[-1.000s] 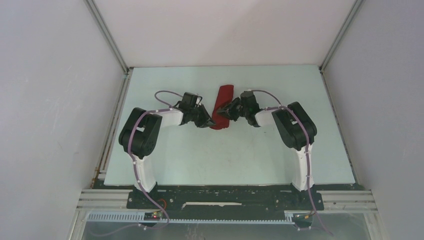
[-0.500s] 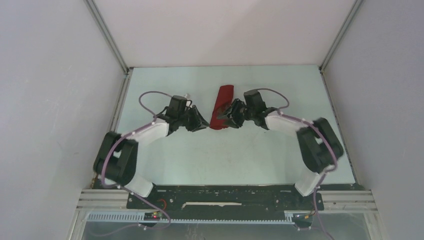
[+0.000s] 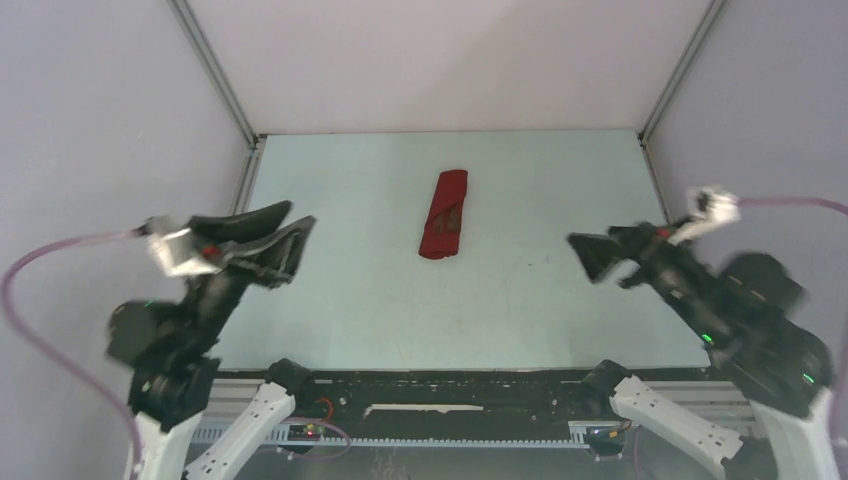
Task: Fold the napkin into a case and place the utensils inside
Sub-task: Reset both arms
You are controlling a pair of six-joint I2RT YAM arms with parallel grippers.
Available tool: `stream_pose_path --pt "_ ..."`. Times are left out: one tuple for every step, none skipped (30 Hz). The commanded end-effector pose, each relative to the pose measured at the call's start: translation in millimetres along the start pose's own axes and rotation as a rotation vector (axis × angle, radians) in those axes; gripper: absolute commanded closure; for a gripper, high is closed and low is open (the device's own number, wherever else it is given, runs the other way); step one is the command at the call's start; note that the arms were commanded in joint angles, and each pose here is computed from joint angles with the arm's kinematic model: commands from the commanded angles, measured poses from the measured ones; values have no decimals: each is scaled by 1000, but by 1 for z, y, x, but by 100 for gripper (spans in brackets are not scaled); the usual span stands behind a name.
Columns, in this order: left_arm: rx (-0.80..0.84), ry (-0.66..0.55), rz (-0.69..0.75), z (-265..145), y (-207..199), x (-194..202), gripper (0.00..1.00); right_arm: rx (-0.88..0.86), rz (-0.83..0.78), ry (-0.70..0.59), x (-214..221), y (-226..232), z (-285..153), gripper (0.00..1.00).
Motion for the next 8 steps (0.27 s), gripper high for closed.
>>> stream_pose_path --pt "-56 -53 183 -27 -6 -34 38 146 -160 -74 -5 -32 -51 1" --pt "-56 -78 200 -33 -11 -44 38 136 -160 -119 -10 -33 -60 0" --pt "-58 -95 217 -39 -16 -53 37 125 -162 -163 -15 -33 -69 0" --pt "-64 -112 229 -44 -19 -61 37 116 -164 -202 -18 -34 -77 0" --pt "-75 -131 240 -49 -22 -69 37 123 -156 -237 -20 -36 -84 0" --pt "-81 -134 248 -52 -23 -73 37 134 -159 -262 -20 -39 -87 1" --pt "-84 -144 252 -55 -24 -76 37 137 -163 -279 -20 -40 -90 0" --pt "-92 -149 253 -56 -24 -78 37 157 -158 -295 -20 -42 -90 1"
Point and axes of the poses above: each gripper's point midway between its finger pads, its own z axis out along the fingers, its own y axis along the line the jaws close on, x = y × z, the point moved 8 cm from there along -z, back along the fingers, and after that the axes turned 5 degrees about -z, right-handed, at the moved point
